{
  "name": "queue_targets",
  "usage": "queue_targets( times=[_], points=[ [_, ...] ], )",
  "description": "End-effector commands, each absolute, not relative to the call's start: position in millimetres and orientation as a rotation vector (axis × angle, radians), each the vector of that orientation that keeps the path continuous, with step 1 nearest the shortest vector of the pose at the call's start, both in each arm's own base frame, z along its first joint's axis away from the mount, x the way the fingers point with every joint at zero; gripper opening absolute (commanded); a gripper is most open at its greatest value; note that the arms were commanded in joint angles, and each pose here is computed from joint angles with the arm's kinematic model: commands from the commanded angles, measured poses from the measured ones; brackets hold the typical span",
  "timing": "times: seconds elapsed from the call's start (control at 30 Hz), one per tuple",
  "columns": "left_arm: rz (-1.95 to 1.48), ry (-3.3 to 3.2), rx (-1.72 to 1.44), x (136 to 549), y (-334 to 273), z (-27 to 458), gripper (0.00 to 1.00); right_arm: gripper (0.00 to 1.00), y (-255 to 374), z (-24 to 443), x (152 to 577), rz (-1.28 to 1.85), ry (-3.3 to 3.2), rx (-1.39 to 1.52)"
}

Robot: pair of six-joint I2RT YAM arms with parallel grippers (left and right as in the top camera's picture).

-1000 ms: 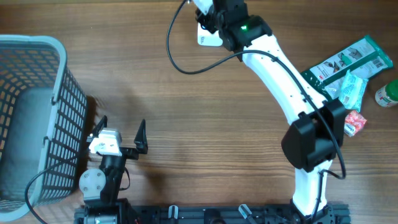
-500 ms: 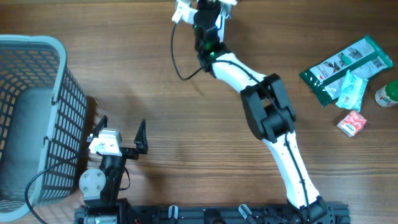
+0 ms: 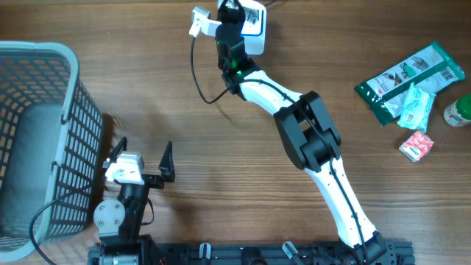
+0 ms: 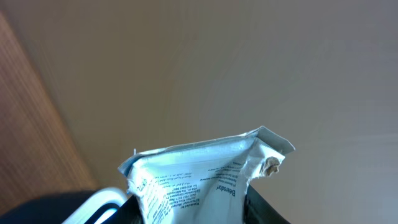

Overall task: Scan the item barcode
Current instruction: 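Hold the white packet up in front of the scanner, then carry the white packet right and drop it on the pile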

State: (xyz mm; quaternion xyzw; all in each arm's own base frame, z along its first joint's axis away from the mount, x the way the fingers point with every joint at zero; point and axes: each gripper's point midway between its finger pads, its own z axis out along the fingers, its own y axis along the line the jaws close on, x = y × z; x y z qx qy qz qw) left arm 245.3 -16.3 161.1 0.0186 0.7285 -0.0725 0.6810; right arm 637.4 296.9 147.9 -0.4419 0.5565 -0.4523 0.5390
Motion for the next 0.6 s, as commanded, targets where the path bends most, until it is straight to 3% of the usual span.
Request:
queue_targets(
  times=[0.0,0.1,0.2,0.33,0.47,0.53,0.57],
  points=[
    [-0.163,1.637,0.026,245,-14,159,1.0,0.34,245,209,627,-1.123,1.532,-0.721],
    [-0.163,1.637,0.026,245,-14,159,1.0,0.36,162,251,606,-1.215,1.706,-0.307],
    [-0.163,1.637,0.026,245,-14,159,1.0,0.38,100,237,590,-1.353,1.841,-0.145],
    [-0.163,1.637,0.026,245,-14,159,1.0,0.39,43,134,553,-1.23,2.26,-0.181],
    [-0.163,1.637,0.026,245,-14,159,1.0,0.11,0,61,496,-0.844,2.744,0.108],
    [-0.163,1.637,0.026,245,-14,159,1.0,0.11,-15,48,479,-0.712,2.877,0.203],
    [-0.163,1.637,0.026,245,-14,159,1.0,0.15,-23,44,472,-0.671,2.923,0.237]
  ],
)
